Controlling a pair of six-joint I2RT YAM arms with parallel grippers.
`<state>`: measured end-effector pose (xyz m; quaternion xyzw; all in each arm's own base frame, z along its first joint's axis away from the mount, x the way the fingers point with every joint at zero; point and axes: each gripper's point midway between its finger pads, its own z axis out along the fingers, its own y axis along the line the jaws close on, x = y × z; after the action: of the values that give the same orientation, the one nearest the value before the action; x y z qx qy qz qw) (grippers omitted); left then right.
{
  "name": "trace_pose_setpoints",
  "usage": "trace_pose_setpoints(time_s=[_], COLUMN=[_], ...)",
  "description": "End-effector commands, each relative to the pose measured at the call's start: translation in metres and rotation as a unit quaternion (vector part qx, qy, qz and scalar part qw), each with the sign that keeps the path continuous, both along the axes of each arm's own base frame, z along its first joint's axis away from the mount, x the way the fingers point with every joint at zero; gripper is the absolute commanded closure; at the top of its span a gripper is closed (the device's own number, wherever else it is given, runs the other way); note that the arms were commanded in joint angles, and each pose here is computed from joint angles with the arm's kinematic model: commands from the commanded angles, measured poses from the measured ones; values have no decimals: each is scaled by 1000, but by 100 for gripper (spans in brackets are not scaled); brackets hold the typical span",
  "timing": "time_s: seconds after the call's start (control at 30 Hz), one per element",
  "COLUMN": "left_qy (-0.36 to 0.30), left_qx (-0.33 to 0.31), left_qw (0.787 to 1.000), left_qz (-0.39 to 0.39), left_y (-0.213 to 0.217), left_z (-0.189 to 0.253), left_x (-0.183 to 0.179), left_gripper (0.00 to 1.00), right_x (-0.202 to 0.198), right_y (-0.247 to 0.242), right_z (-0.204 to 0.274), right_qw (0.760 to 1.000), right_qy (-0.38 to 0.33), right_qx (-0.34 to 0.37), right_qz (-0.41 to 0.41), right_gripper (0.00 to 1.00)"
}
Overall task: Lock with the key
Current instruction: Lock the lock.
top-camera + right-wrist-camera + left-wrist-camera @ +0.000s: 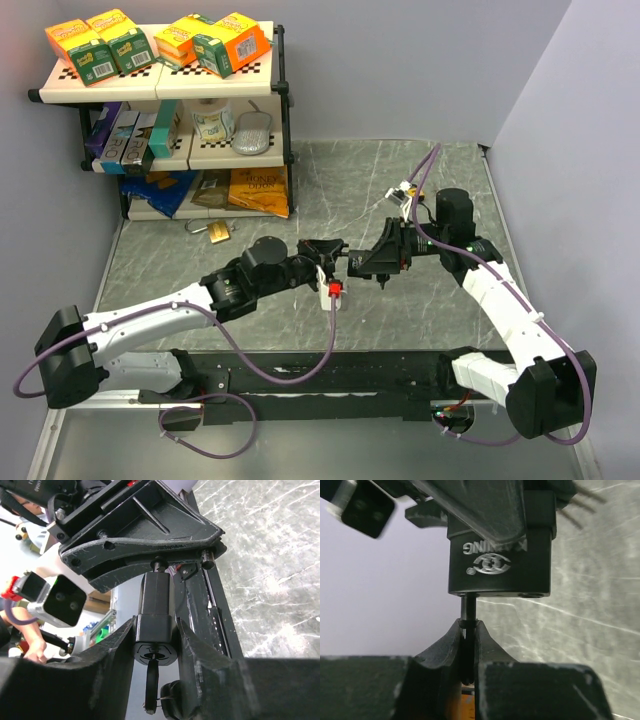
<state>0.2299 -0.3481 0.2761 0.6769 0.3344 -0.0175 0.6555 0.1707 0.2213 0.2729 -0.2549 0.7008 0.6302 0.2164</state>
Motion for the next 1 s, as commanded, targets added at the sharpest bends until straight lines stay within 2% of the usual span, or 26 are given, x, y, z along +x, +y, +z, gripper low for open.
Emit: trace_pose_setpoints(time_s=[0.0, 0.03, 0.1, 0.13, 0.2, 0.23, 0.27, 0.57, 0.77, 0.97], left_qy=[59, 74, 107, 145, 182, 222, 240, 400, 462, 485], left_qx=[-46, -44, -40, -5, -4, 26, 20, 60, 54, 39], left_qw=[997, 996, 993, 989, 981, 972, 968, 907, 875, 862], left_qz=[-10, -18, -40, -42, -65, -66, -75, -121, -136, -141], left_y=[-4, -3, -2, 2, 3, 7, 6, 13, 8, 3], left_z=[37, 37, 43, 24, 34, 17, 27, 30, 43, 51], left_x=[-3, -4, -7, -11, -16, -21, -24, -56, -67, -71], left_gripper=[99, 99, 99, 99, 99, 99, 99, 99, 99, 99], right_x=[-8, -6, -7, -6, -7, -6, -7, 5, -5, -9], right_y=[-2, -3, -7, -8, -12, -13, -15, -39, -39, -30], right_z=[24, 27, 26, 29, 28, 32, 30, 34, 30, 28], right_qw=[997, 997, 997, 997, 996, 995, 996, 960, 955, 950], right_qy=[-71, -76, -77, -81, -86, -99, -91, -268, -289, -307], right_qx=[12, 10, 6, 5, -2, -4, -15, -56, -51, -46], right_qz=[20, 16, 11, 8, 5, 2, -4, -58, -38, -19], right_gripper=[36, 24, 15, 9, 5, 3, 2, 0, 2, 4])
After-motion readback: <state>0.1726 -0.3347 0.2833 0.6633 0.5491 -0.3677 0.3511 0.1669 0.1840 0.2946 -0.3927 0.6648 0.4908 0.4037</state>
